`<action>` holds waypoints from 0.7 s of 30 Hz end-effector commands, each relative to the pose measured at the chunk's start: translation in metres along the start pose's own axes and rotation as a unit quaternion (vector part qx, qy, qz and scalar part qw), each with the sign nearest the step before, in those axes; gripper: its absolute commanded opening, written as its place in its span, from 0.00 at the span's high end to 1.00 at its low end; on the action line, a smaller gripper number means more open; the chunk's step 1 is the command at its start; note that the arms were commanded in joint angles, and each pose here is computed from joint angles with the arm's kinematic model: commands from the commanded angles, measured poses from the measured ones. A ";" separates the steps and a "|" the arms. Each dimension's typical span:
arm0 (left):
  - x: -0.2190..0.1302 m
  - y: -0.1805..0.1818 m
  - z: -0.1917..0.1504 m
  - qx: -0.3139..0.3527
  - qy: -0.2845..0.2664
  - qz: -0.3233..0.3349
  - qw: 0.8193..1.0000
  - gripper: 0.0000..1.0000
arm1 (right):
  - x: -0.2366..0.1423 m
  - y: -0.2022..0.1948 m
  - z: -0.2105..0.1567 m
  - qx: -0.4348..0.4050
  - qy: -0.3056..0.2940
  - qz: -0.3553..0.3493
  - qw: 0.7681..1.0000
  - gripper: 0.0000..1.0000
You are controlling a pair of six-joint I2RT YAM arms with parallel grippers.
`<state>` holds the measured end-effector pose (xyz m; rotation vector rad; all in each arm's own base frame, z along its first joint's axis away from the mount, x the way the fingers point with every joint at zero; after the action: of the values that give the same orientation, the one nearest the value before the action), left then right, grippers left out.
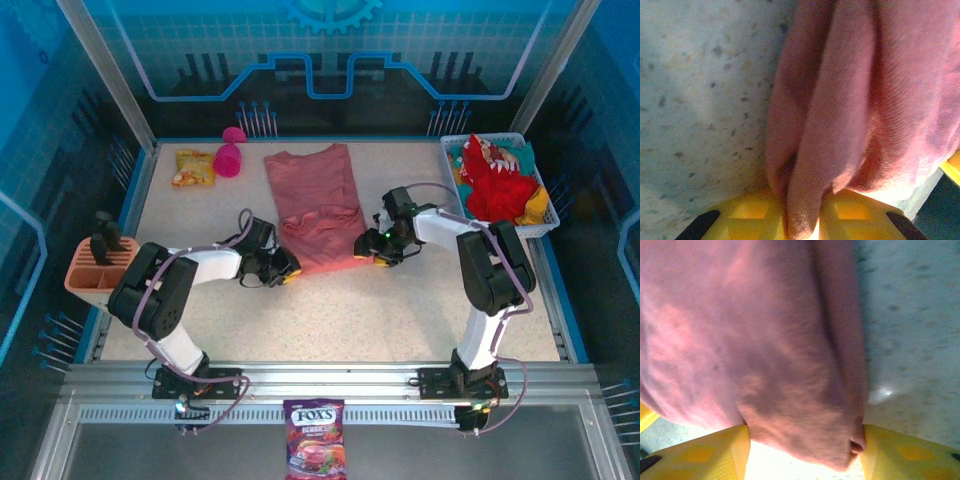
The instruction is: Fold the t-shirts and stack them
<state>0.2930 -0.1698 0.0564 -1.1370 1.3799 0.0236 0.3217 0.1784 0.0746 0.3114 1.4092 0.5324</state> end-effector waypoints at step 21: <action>-0.007 -0.010 0.008 0.048 -0.038 0.005 0.998 1.00 | 0.002 -0.009 0.001 0.016 0.001 -0.007 1.000 0.97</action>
<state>0.3081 -0.1679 0.0603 -1.0830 1.2933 0.0127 0.3258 0.1767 0.0664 0.3259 1.4145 0.5014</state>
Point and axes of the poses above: each hand's point on the last joint's axis, 136 mm out from that joint toward the fingers, its own x axis out along the fingers, its own y axis along the line the jaws close on, z = x × y, the point moved 5 cm from there along -x, back along the fingers, and after that the axes turned 14 degrees about -x, right-handed, at the moved point
